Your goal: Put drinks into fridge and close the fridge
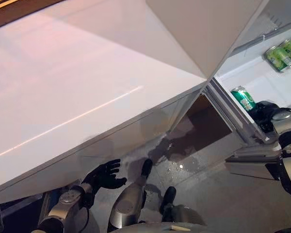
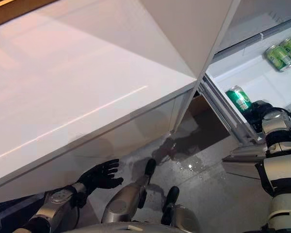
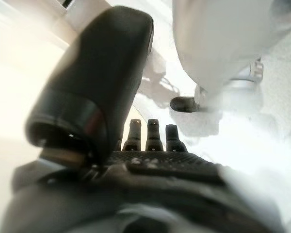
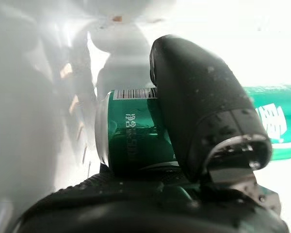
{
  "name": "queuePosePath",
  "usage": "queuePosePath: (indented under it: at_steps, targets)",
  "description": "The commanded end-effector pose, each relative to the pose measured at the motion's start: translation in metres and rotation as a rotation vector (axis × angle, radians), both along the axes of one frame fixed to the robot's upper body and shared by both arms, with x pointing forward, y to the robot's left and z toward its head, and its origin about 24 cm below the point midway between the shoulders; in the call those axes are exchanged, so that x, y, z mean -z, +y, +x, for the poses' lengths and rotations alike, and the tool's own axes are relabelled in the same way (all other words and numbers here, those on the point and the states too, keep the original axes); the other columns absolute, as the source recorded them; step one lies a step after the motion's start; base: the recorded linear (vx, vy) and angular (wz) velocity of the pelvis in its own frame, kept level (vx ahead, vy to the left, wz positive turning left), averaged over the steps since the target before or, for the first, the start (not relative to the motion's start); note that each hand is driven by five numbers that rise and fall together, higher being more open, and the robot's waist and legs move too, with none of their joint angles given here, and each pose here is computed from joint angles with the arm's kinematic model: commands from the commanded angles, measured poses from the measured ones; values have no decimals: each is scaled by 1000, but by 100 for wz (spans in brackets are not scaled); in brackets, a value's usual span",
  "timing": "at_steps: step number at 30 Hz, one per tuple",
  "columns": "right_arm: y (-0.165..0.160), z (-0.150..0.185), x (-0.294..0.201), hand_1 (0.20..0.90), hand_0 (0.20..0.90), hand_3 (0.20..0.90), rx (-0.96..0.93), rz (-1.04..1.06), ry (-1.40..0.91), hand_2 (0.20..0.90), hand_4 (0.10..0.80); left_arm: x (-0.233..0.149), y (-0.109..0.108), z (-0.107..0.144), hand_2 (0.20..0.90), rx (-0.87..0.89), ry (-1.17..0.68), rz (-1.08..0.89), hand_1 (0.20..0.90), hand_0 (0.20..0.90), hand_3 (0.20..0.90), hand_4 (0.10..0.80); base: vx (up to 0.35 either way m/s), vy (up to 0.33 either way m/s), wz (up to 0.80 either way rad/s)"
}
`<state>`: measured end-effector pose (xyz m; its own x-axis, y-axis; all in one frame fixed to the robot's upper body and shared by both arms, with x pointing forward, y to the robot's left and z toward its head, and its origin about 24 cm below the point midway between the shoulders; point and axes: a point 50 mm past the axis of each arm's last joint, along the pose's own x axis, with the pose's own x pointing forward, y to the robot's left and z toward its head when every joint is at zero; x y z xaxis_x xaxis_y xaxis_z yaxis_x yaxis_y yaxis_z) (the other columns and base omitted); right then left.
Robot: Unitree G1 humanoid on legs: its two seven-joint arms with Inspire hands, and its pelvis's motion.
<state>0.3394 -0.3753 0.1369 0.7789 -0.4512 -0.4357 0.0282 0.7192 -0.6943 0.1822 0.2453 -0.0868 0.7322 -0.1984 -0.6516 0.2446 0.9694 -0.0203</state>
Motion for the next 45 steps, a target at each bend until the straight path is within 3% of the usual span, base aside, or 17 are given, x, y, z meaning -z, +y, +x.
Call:
queuePosePath:
  at_steps: [1,8,16,20,23,28,31,39,45]
  targets:
    - [-8,4,-62,900,900,900,-88,-205,-76,900,800,-3,-3,4,900,-24,-73,-13,900,900,900,800,-67,29,-11]
    - [9,13,-65,900,900,900,-198,-174,-89,900,800,2,3,3,900,-47,-25,24,900,900,900,800,-33,29,-5]
    - [37,22,-87,900,900,900,-309,-88,-258,900,800,8,9,-5,900,-73,13,50,900,900,900,800,-5,35,-8]
    - [54,21,-120,900,900,900,-353,35,-529,900,800,12,14,-12,900,-96,36,69,900,900,900,800,15,29,-7]
    - [57,8,-153,900,900,900,-333,160,-857,900,800,20,16,-25,900,-115,68,78,900,900,900,800,26,29,-8]
    - [46,-20,-171,900,900,900,-201,282,-1247,900,800,33,14,-43,900,-143,133,62,900,900,900,800,51,60,-17]
    - [32,-35,-156,900,900,900,-90,340,-1375,900,800,40,9,-52,900,-152,173,58,900,900,900,800,50,85,-16]
    - [-7,-61,-82,900,900,900,313,427,-1441,900,800,50,-4,-59,900,-168,228,38,900,900,900,800,50,46,-25]
    - [-5,-53,-44,900,900,900,433,592,-1361,900,800,50,-19,-52,900,-155,210,-13,900,900,900,800,22,16,-19]
